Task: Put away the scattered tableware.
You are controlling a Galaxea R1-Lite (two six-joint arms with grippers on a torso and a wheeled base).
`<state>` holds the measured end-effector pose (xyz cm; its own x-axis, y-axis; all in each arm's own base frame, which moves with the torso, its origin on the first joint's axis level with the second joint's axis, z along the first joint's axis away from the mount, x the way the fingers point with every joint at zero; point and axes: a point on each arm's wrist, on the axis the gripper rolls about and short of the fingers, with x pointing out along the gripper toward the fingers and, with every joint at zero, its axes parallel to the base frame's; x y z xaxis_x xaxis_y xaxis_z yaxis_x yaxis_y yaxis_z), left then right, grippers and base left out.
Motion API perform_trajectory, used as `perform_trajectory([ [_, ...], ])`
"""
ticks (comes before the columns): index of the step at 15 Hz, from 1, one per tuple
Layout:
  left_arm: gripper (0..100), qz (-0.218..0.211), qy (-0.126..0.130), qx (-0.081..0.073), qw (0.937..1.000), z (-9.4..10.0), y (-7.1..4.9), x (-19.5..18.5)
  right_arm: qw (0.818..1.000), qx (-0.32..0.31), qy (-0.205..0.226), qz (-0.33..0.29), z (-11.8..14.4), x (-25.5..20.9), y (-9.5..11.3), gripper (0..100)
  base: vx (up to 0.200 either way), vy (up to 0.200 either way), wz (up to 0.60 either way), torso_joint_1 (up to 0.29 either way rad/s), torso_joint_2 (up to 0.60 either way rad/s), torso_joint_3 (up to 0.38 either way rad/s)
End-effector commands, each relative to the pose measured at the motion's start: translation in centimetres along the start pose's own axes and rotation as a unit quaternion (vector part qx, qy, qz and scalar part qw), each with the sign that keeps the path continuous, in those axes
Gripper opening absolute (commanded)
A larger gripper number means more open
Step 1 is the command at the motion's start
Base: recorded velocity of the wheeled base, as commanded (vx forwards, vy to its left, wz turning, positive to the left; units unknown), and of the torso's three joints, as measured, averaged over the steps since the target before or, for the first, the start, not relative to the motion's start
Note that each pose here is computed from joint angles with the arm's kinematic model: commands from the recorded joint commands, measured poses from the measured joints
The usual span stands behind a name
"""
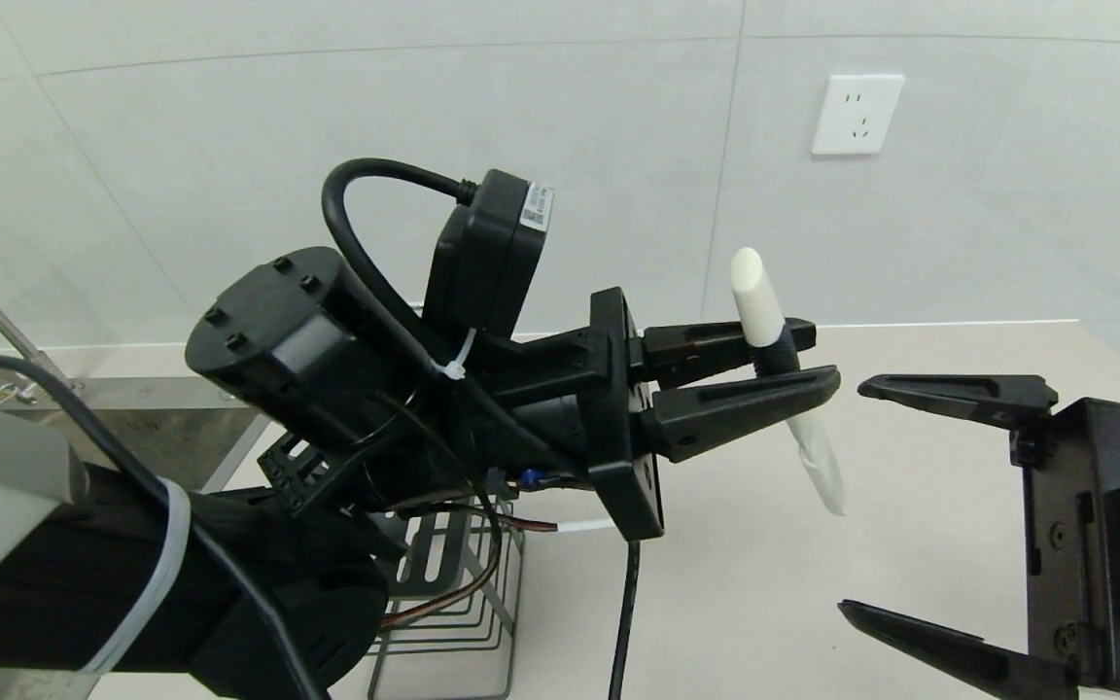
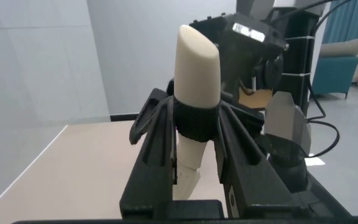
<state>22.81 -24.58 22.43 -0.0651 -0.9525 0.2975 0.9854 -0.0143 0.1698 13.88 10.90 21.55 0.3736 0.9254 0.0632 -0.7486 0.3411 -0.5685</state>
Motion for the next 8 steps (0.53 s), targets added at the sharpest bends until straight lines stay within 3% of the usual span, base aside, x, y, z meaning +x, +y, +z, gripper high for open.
perform_trajectory([
  [1,0,0.004,-0.004,0.004,1.0,0.7,-0.2,-0.2,1.0,-0.012,-0.012,-0.014,0.9,-1.5,0.4,100,0.0,0.0,0.0,0.0,0.0,0.0],
  [4,0,0.022,0.005,0.0,0.9997,2.9,-0.8,-1.3,0.999,-0.018,0.001,-0.039,0.8,-4.8,2.1,100,0.0,0.0,0.0,0.0,0.0,0.0],
  [6,0,0.035,0.036,-0.025,0.9984,3.9,-2.1,-3.0,0.996,-0.036,0.004,-0.079,1.2,-7.1,2.9,100,0.0,0.0,0.0,0.0,0.0,0.0],
  [8,0,0.048,0.055,-0.028,0.9969,4.4,-2.6,-4.0,0.993,-0.051,0.006,-0.107,1.7,-8.1,2.9,100,0.0,0.0,0.0,0.0,0.0,0.0],
])
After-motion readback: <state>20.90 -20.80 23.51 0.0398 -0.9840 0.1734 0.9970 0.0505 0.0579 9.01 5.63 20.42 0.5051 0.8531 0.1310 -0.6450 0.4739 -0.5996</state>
